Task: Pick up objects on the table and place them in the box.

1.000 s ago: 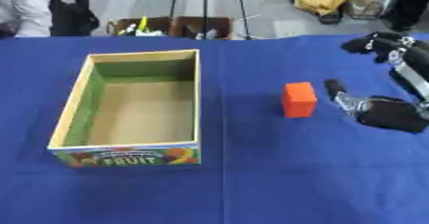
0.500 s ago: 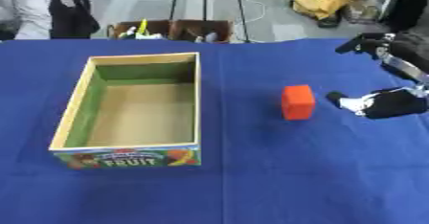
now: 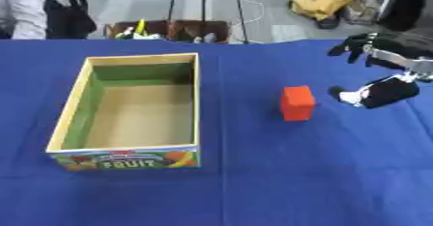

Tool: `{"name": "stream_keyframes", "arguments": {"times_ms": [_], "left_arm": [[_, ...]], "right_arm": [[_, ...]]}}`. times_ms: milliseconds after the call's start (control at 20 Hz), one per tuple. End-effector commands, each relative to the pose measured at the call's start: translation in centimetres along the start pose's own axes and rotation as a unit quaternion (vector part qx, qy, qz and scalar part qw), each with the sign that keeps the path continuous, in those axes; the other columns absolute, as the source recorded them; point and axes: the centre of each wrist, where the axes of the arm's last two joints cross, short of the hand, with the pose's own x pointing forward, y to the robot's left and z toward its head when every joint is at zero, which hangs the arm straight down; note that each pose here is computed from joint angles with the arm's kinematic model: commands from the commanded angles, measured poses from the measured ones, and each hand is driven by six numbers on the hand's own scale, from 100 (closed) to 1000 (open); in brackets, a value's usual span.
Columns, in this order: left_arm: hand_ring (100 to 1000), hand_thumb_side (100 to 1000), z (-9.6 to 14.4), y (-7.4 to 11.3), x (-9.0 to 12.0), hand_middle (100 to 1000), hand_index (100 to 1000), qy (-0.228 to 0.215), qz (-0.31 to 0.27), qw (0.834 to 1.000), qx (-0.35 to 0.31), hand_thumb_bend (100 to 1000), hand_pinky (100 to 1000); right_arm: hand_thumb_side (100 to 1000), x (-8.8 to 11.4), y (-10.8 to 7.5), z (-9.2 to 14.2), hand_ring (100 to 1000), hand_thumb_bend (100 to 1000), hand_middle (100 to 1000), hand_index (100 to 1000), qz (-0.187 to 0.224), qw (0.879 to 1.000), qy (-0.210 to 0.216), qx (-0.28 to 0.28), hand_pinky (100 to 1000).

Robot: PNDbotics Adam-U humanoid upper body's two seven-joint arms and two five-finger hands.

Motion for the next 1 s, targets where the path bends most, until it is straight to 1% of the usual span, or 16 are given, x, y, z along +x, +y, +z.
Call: {"name": "stream_keyframes", "arguments": {"times_ms": [50, 150, 250, 350, 450, 650, 800, 1000], "left_arm": [[717, 856, -0.2, 0.2, 0.7, 558, 505, -0.015, -0.002, 1.000, -0.006, 100, 296], [717, 856, -0.2, 0.2, 0.7, 558, 505, -0.015, -0.002, 1.000, -0.007, 100, 296], [717, 856, -0.2, 0.2, 0.7, 558, 505, -0.015, -0.002, 1.000, -0.007, 100, 296], [717, 855, -0.2, 0.2, 0.7, 558, 504, -0.016, -0.002, 1.000, -0.008, 100, 296], [717, 855, -0.2, 0.1, 0.7, 558, 505, -0.016, -0.001, 1.000, -0.009, 100, 296], [717, 855, -0.2, 0.1, 0.7, 558, 504, -0.016, 0.000, 1.000, -0.011, 100, 295], [717, 855, -0.2, 0.0, 0.8, 558, 504, -0.017, 0.001, 1.000, -0.013, 100, 295], [717, 855, -0.3, -0.1, 0.8, 558, 504, -0.018, 0.003, 1.000, -0.014, 100, 295]], "right_arm": [[505, -0.9, -1.3, 0.0, 743, 297, 866, 941, 0.006, 1.000, 0.012, 0.021, 589], [504, -1.2, -1.5, -0.6, 718, 311, 875, 949, 0.002, 0.999, 0.015, 0.039, 552], [520, -1.3, -1.5, -1.3, 724, 387, 878, 957, -0.003, 0.998, 0.015, 0.058, 565], [536, -1.5, -1.4, -1.8, 716, 482, 875, 959, -0.005, 0.997, 0.012, 0.077, 581], [538, -1.3, -1.7, -2.2, 702, 513, 881, 959, 0.001, 0.996, 0.010, 0.093, 579], [531, -0.8, -1.9, -2.8, 701, 498, 881, 955, 0.013, 0.994, 0.001, 0.112, 576], [533, -0.5, -1.6, -3.4, 664, 495, 879, 956, 0.016, 0.992, -0.005, 0.125, 556], [541, -0.3, -1.1, -4.1, 680, 514, 882, 960, 0.020, 0.990, 0.000, 0.139, 559]]}}
